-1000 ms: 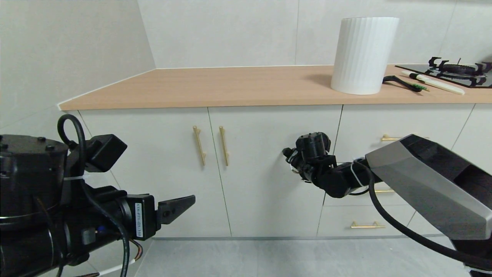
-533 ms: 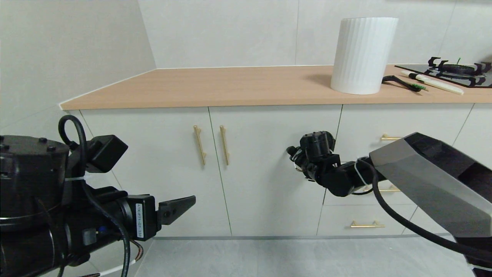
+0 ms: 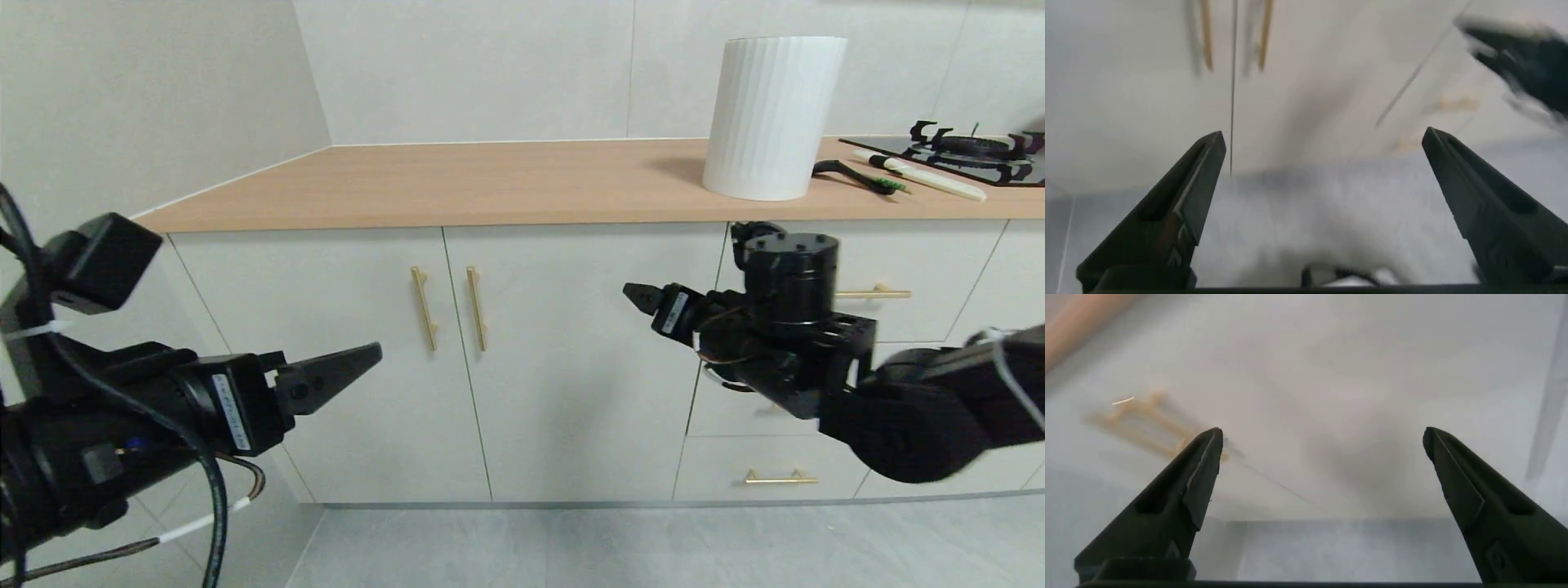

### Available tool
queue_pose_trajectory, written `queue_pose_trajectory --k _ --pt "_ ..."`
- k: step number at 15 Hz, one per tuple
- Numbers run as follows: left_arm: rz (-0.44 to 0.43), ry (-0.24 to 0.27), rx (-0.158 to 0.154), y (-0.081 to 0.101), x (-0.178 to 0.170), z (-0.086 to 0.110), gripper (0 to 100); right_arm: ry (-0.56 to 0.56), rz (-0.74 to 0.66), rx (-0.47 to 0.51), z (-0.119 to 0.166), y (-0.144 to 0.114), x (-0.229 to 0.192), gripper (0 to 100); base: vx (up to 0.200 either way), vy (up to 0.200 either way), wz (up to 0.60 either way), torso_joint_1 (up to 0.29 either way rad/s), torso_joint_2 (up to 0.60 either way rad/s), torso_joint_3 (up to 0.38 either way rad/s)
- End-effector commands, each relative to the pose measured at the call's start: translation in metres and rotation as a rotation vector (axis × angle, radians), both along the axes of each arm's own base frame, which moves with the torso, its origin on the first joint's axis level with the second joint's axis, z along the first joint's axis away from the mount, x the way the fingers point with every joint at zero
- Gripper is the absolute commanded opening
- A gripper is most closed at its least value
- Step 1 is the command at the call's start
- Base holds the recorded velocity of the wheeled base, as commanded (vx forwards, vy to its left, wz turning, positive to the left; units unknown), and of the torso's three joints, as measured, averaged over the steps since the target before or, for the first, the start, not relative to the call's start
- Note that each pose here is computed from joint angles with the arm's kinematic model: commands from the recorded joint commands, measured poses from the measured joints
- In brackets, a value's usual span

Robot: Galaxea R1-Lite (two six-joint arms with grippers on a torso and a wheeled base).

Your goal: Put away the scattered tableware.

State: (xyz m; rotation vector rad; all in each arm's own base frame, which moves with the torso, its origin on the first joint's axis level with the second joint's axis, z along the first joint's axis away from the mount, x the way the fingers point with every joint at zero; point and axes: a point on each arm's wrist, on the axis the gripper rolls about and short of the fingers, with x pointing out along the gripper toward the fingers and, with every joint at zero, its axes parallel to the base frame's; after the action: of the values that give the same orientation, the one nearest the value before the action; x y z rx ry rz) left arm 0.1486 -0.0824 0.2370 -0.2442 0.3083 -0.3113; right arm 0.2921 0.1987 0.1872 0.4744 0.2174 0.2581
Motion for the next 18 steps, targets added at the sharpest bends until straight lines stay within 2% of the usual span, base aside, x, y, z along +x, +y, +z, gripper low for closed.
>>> queue_pose_trajectory --k 1,4,5,7,9,10,11,12,13,15,16,18 --pt "0.004 -0.108 -0.061 0.015 -0.024 0.020 100 -0.185 0.030 -0.094 0.043 -0.062 -0.094 100 0.000 0.000 0.00 0.000 0.00 0.000" --pt "0.009 -0.168 -0.094 0.037 -0.062 0.016 100 -0.328 -0.008 -0.166 0.056 -0.115 -0.163 100 0.000 0.000 0.00 0.000 0.00 0.000" --pt "0.009 -0.201 -0.083 0.048 -0.080 0.012 100 -0.363 -0.062 -0.226 0.051 -0.140 -0.191 100 0.000 0.000 0.00 0.000 0.00 0.000" --pt "0.057 -0.260 -0.022 0.070 -0.115 -0.002 100 -0.376 -0.244 -0.311 0.034 -0.181 -0.232 100 0.000 0.000 0.00 0.000 0.00 0.000" --pt "0.098 -0.312 0.023 0.089 -0.154 -0.020 100 -0.371 -0.338 -0.340 0.016 -0.202 -0.279 100 0.000 0.000 0.00 0.000 0.00 0.000" --pt "0.138 -0.320 0.042 0.095 -0.170 -0.031 100 -0.346 -0.394 -0.379 0.006 -0.208 -0.301 100 0.000 0.000 0.00 0.000 0.00 0.000" --pt "0.179 -0.330 0.049 0.099 -0.185 -0.043 100 -0.325 -0.459 -0.440 -0.006 -0.211 -0.321 100 0.000 0.000 0.00 0.000 0.00 0.000" --pt "0.225 -0.356 0.050 0.101 -0.199 -0.054 100 -0.341 -0.520 -0.491 -0.016 -0.211 -0.344 100 0.000 0.000 0.00 0.000 0.00 0.000" --pt "0.263 -0.379 0.048 0.100 -0.207 -0.061 100 -0.313 -0.550 -0.510 -0.019 -0.211 -0.344 100 0.000 0.000 0.00 0.000 0.00 0.000" --pt "0.324 -0.370 0.057 0.098 -0.207 -0.067 100 -0.334 -0.635 -0.514 -0.022 -0.207 -0.351 100 0.000 0.000 0.00 0.000 0.00 0.000" --pt "0.389 -0.358 0.067 0.097 -0.206 -0.069 100 -0.336 -0.623 -0.525 -0.031 -0.205 -0.353 100 0.000 0.000 0.00 0.000 0.00 0.000" --pt "0.515 -0.335 0.100 0.092 -0.201 -0.077 100 -0.263 -0.651 -0.536 -0.054 -0.206 -0.343 100 0.000 0.000 0.00 0.000 0.00 0.000"
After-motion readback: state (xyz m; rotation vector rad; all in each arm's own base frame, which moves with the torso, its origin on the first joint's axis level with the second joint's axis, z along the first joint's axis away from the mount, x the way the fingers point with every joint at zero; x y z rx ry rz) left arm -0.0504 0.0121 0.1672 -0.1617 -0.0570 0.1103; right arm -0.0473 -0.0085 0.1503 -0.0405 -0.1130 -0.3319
